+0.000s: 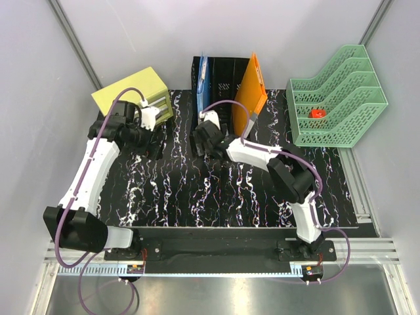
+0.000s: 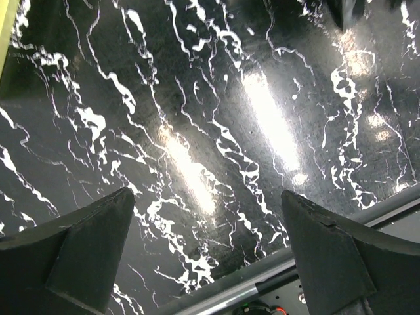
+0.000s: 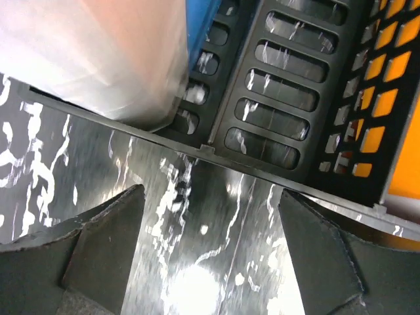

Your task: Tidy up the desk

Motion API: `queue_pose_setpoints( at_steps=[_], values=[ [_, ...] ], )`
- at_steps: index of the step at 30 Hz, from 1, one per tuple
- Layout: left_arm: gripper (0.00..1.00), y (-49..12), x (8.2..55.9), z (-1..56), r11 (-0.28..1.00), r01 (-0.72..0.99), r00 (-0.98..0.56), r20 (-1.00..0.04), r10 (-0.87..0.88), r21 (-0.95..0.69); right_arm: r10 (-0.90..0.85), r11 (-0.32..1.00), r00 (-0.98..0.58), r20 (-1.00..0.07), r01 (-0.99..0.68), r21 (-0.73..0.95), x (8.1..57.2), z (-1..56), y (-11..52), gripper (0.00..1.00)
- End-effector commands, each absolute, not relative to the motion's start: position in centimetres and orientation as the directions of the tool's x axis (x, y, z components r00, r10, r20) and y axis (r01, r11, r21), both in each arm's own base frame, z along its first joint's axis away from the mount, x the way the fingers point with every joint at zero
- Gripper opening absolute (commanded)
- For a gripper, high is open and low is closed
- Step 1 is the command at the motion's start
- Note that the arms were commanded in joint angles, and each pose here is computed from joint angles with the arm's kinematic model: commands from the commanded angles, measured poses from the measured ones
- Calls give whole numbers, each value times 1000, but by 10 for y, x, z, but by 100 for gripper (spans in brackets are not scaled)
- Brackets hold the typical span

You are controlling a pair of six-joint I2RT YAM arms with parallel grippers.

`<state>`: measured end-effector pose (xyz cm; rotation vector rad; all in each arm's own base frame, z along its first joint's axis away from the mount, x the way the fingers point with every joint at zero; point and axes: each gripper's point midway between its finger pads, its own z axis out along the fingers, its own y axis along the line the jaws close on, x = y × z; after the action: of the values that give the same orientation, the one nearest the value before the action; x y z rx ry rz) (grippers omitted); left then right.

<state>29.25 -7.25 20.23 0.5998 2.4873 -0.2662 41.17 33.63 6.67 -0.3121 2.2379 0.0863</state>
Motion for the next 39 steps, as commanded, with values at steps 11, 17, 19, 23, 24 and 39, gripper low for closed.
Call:
queue_pose_setpoints(
  at_steps=[11,17,19,23,24,39],
  values=[
    [99,-64,291,196,879,469,-739,-584,336,-88,-44,996,-637,-770,-86,14,480,56,288,91],
    [99,-64,291,198,883,460,-739,-592,322,-95,-58,992,-658,-750,-122,31,489,51,305,90],
    [99,-65,291,201,881,462,-735,-599,318,-99,-59,992,-671,-739,-125,35,491,45,309,91],
    [99,-66,290,201,881,461,-736,-601,314,-105,-5,989,-657,-754,-115,93,504,59,326,90],
    [99,-67,290,201,882,460,-737,-600,312,-106,2,989,-657,-754,-109,98,506,57,328,91],
    [99,-59,278,198,889,452,-732,-599,325,-70,158,953,-680,-716,-84,290,528,54,372,100]
  ],
)
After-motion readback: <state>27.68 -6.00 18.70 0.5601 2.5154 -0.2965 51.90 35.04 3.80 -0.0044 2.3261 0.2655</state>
